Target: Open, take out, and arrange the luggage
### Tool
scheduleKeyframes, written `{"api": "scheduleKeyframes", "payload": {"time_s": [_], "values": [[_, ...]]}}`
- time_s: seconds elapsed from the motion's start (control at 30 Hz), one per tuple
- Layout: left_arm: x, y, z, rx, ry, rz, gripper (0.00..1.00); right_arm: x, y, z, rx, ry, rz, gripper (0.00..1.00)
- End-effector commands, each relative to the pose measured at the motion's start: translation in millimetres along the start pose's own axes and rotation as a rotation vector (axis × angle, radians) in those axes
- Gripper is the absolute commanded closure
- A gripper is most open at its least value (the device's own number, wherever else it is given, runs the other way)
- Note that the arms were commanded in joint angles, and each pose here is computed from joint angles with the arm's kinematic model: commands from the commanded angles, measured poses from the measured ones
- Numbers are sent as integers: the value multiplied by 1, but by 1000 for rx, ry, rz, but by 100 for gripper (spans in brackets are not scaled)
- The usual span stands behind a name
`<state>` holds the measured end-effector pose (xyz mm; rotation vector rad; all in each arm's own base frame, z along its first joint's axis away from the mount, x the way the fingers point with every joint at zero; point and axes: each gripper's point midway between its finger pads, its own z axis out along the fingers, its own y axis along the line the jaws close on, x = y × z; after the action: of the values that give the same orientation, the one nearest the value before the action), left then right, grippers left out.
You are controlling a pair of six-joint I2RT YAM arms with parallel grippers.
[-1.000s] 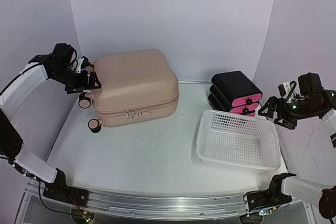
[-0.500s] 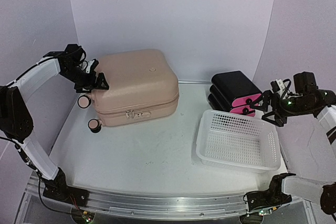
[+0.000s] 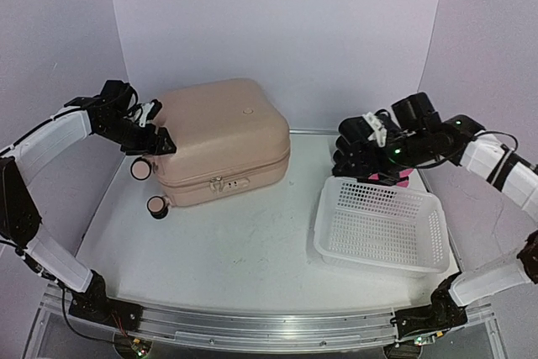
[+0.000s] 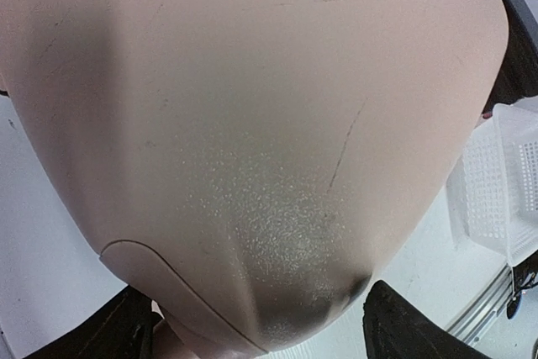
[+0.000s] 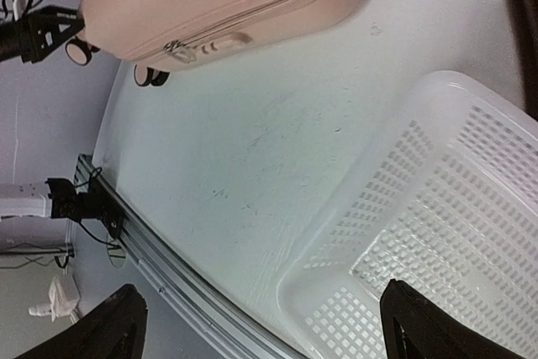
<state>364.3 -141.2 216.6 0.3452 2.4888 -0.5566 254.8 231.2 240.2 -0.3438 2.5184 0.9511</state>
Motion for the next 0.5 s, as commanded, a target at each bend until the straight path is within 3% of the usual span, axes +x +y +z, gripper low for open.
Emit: {"api": "scheduleKeyframes", "payload": {"time_s": [0.0,0.2,0.47], "values": [[68,-56,9,225,236,-78,16,-19,46,43,-7,-29,-166,2],[79,-93,11,335,286,-75,30,-15,85,112,-58,61,-208,2],[87,-142,10,397,316,-5,39,-20,74,149,-32,38,-185,8]]}}
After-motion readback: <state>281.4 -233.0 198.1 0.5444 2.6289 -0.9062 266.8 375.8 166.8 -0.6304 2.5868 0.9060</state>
